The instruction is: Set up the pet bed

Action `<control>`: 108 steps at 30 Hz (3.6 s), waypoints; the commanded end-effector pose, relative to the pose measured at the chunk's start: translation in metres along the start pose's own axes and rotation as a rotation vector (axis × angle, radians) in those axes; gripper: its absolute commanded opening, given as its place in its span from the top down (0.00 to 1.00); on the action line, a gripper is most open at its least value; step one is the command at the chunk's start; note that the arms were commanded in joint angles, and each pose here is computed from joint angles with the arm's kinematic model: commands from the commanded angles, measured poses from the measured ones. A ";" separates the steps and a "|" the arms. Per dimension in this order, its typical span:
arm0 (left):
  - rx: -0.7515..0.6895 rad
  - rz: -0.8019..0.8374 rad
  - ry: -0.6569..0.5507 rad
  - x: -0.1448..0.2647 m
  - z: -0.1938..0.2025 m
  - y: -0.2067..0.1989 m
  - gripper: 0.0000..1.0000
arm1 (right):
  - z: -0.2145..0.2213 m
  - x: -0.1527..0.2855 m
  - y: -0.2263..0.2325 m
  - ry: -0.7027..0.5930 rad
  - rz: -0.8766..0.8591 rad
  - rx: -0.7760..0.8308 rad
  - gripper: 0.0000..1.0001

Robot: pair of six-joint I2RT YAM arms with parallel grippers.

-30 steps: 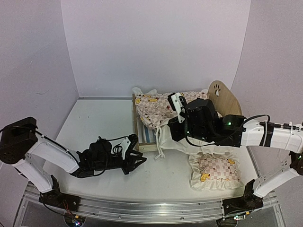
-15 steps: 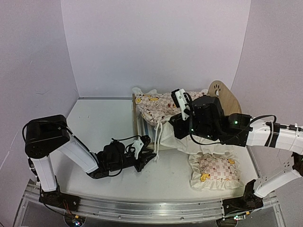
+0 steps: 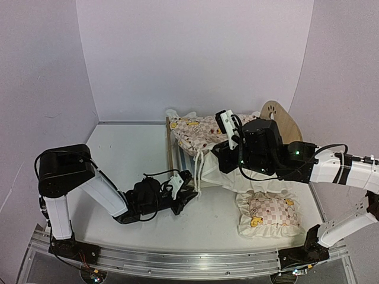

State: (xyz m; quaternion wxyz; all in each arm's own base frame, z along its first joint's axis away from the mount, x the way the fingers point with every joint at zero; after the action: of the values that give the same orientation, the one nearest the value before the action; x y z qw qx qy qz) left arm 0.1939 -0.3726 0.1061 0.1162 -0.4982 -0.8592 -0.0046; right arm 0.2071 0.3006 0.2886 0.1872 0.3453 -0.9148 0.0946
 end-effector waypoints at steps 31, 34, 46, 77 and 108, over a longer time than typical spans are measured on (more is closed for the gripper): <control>-0.061 -0.210 -0.049 0.042 -0.118 0.050 1.00 | -0.029 0.005 0.005 -0.082 -0.051 -0.011 1.00; -0.051 -0.201 -0.036 0.034 -0.116 0.060 1.00 | -0.029 0.004 0.005 -0.080 -0.053 -0.013 1.00; 0.035 -0.158 0.011 0.020 -0.102 0.068 1.00 | -0.040 -0.005 0.013 -0.087 -0.086 -0.040 1.00; 0.141 -0.255 -0.035 0.081 -0.107 0.077 0.46 | -0.068 -0.052 0.020 -0.149 -0.006 -0.190 1.00; 0.033 0.280 -0.003 0.024 -0.135 0.047 0.89 | -0.084 -0.024 0.017 -0.211 -0.057 -0.180 1.00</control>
State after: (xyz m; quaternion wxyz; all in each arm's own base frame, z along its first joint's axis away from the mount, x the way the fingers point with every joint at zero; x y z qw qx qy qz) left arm 0.2435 -0.3337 0.2079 0.1664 -0.5876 -0.7917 0.0137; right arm 0.2403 0.3612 0.3073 0.1824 0.3460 -0.9202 0.0166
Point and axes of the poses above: each gripper's point midway between its finger pads, its own x axis back along the fingers, its own y axis along the line the jaws close on, z = x × y, the point moved 6 cm from there along x, back along the fingers, and after that the axes turned 7 degrees about x, right-handed, at the moved point
